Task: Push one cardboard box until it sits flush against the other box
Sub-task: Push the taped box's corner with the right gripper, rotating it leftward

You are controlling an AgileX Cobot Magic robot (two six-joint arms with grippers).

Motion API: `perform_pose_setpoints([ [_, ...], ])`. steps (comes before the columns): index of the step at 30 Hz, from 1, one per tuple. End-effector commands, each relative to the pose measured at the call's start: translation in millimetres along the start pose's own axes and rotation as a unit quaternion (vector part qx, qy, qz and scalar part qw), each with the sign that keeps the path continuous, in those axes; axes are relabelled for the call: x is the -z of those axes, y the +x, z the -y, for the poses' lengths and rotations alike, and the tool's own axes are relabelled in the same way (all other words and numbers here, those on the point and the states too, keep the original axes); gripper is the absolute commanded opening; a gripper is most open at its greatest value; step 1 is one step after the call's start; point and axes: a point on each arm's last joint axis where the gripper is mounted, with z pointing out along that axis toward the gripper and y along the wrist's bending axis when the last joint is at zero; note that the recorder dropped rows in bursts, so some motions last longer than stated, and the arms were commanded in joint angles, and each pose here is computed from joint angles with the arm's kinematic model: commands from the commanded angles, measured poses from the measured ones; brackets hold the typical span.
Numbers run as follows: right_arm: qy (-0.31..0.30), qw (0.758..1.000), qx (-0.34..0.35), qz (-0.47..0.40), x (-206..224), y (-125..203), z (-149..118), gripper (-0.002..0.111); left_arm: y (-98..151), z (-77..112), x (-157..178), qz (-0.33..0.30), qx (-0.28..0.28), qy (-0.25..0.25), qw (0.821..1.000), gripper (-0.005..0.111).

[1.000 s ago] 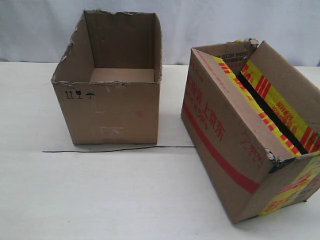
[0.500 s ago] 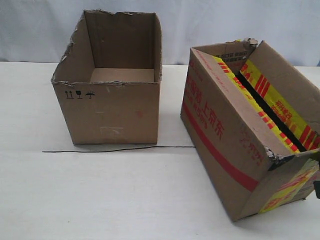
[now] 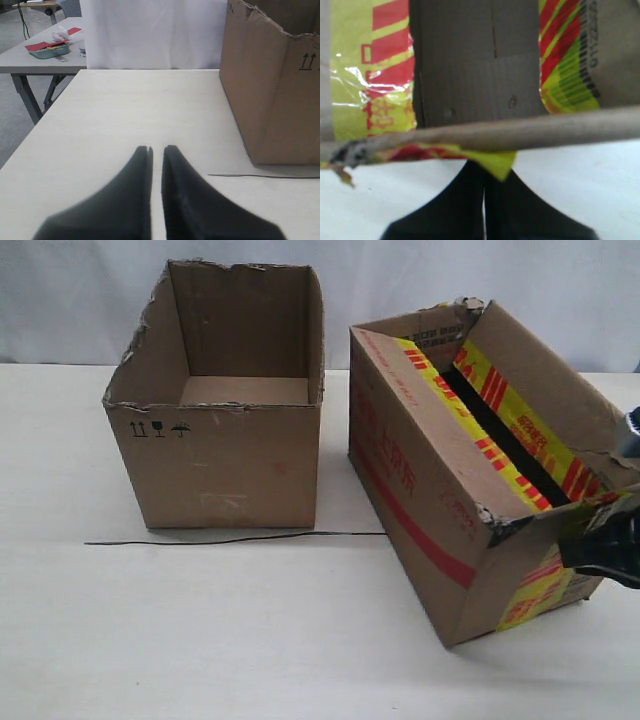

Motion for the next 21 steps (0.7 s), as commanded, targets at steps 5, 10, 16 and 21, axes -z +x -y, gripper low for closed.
perform_pose_setpoints([
  [5, -0.032, 0.998, -0.043, 0.021, -9, -12, -3, 0.000, -1, 0.1, 0, 0.008, 0.000, 0.001, 1.000, 0.000],
  [10, -0.030, 0.998, -0.046, 0.024, -16, -15, 0, 0.000, -1, 0.1, 0, 0.008, 0.000, 0.001, 1.000, 0.000],
  [16, -0.045, 0.997, -0.051, 0.029, -21, -17, -2, 0.000, -1, 0.1, 0, 0.008, 0.000, 0.001, 1.000, 0.000],
  [21, -0.044, 0.996, -0.058, 0.056, -21, -22, -1, 0.000, -1, 0.1, 0, 0.008, 0.000, 0.001, 1.000, 0.000],
])
